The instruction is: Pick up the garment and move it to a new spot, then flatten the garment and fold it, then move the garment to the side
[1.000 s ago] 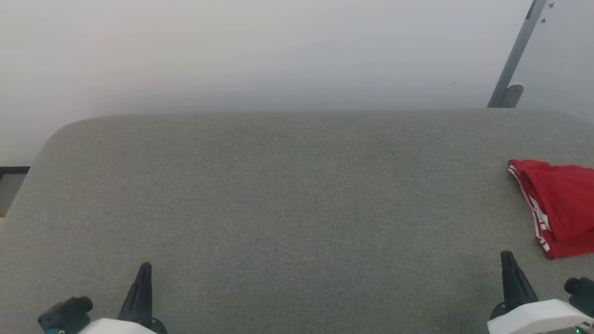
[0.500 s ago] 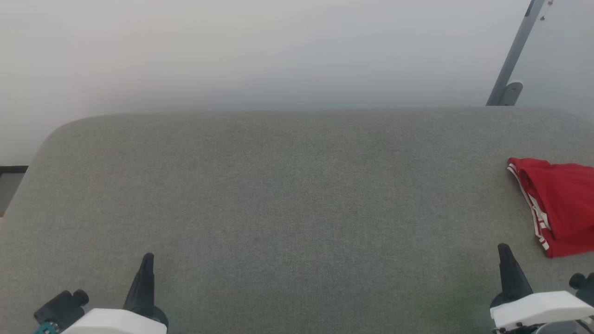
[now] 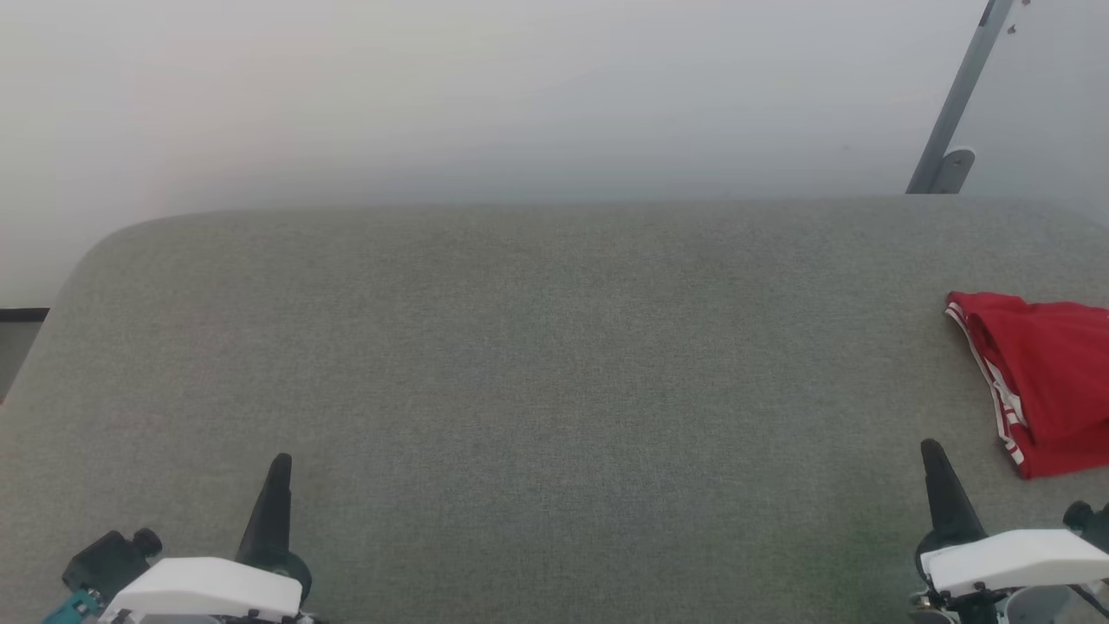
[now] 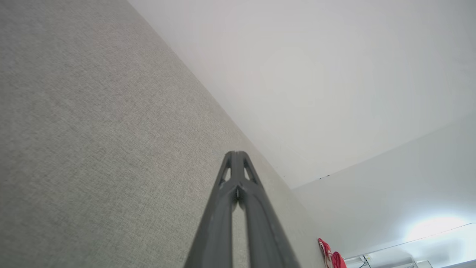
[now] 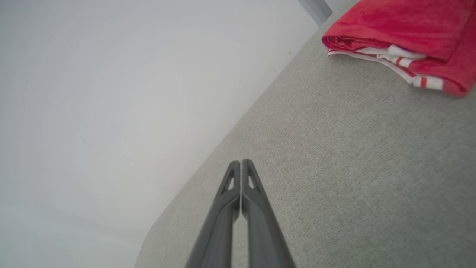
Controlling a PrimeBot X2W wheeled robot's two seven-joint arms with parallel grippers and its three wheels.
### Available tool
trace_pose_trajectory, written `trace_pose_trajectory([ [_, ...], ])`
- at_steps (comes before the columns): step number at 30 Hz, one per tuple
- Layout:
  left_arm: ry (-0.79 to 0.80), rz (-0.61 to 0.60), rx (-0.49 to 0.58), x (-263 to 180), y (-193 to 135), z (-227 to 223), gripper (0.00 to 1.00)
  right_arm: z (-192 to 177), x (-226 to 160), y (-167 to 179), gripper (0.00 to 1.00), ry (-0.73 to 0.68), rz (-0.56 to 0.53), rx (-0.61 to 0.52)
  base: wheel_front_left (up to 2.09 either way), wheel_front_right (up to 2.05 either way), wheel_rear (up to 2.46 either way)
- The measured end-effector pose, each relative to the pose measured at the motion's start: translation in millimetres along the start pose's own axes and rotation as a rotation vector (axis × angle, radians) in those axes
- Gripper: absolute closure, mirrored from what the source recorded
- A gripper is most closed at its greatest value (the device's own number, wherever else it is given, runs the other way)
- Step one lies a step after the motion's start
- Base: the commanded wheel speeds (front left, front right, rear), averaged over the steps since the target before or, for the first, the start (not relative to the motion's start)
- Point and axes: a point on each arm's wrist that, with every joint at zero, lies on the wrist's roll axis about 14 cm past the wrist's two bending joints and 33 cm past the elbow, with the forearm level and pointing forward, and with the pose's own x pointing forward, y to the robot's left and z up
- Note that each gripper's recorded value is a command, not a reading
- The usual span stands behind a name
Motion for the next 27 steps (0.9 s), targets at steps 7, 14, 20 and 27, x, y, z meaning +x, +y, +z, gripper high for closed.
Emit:
trace_pose_trajectory([
  [7, 0.007, -0.001, -0.078, 2.4, -2.2, -2.4, 1.00, -1.0, 1.8, 2.3, 1.00, 0.005, 0.003, 0.082, 0.00, 0.00, 0.00],
  [14, 0.013, -0.011, -0.151, 6.6, -7.1, -2.9, 1.00, -0.8, 4.6, 6.3, 1.00, 0.009, 0.012, 0.160, 0.00, 0.00, 0.00],
  [20, 0.017, -0.015, -0.210, 8.7, -9.1, -3.8, 1.00, -1.2, 6.4, 8.9, 1.00, 0.014, 0.018, 0.221, 0.00, 0.00, 0.00],
  [27, 0.023, -0.023, -0.275, 11.9, -12.7, -4.4, 1.00, -1.1, 8.7, 12.5, 1.00, 0.019, 0.028, 0.290, 0.00, 0.00, 0.00],
])
